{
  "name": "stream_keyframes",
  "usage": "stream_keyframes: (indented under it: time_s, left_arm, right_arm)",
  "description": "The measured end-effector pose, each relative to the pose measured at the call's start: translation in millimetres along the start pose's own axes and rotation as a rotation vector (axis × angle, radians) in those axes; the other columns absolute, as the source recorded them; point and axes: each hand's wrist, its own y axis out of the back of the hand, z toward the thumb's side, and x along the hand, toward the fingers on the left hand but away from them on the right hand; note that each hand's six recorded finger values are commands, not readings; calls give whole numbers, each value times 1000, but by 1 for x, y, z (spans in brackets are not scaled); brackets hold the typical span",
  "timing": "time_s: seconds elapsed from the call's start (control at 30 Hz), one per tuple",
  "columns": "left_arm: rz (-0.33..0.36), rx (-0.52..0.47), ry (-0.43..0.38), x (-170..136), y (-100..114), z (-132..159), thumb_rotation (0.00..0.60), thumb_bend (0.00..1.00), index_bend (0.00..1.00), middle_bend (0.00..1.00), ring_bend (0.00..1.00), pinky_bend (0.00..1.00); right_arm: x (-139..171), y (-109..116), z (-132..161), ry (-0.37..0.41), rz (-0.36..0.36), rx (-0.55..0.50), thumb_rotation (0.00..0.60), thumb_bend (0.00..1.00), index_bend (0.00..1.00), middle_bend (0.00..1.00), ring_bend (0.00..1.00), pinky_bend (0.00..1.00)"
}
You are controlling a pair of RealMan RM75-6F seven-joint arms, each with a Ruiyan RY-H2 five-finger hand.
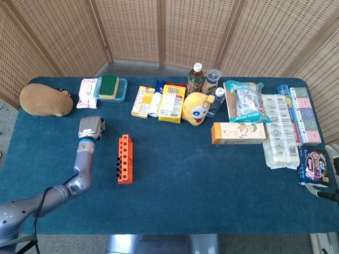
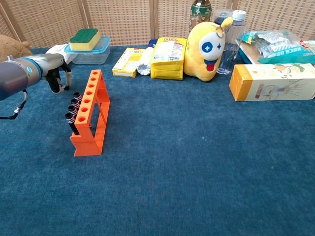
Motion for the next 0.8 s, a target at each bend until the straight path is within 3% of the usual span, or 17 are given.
stream_keyframes:
  time_s: [0.27, 0.5, 0.8]
  left_arm:
    - [31, -33, -57, -23, 26, -7, 600, 400, 548, 1000, 1000, 1000]
    - [93, -71, -102, -54, 60, -34, 600, 400, 551, 1000, 1000, 1000]
    - [109, -139, -142, -81, 72, -53, 600, 399, 552, 1000, 1000, 1000]
  right_arm:
    - [0, -3, 1, 1, 10, 6, 600, 0, 64, 28, 20, 0]
    - [-1, -11, 3, 1, 28, 29, 600, 0, 62, 28, 22, 0]
    - [-3, -19, 4, -6, 46, 51, 600, 0, 61, 28, 25, 0]
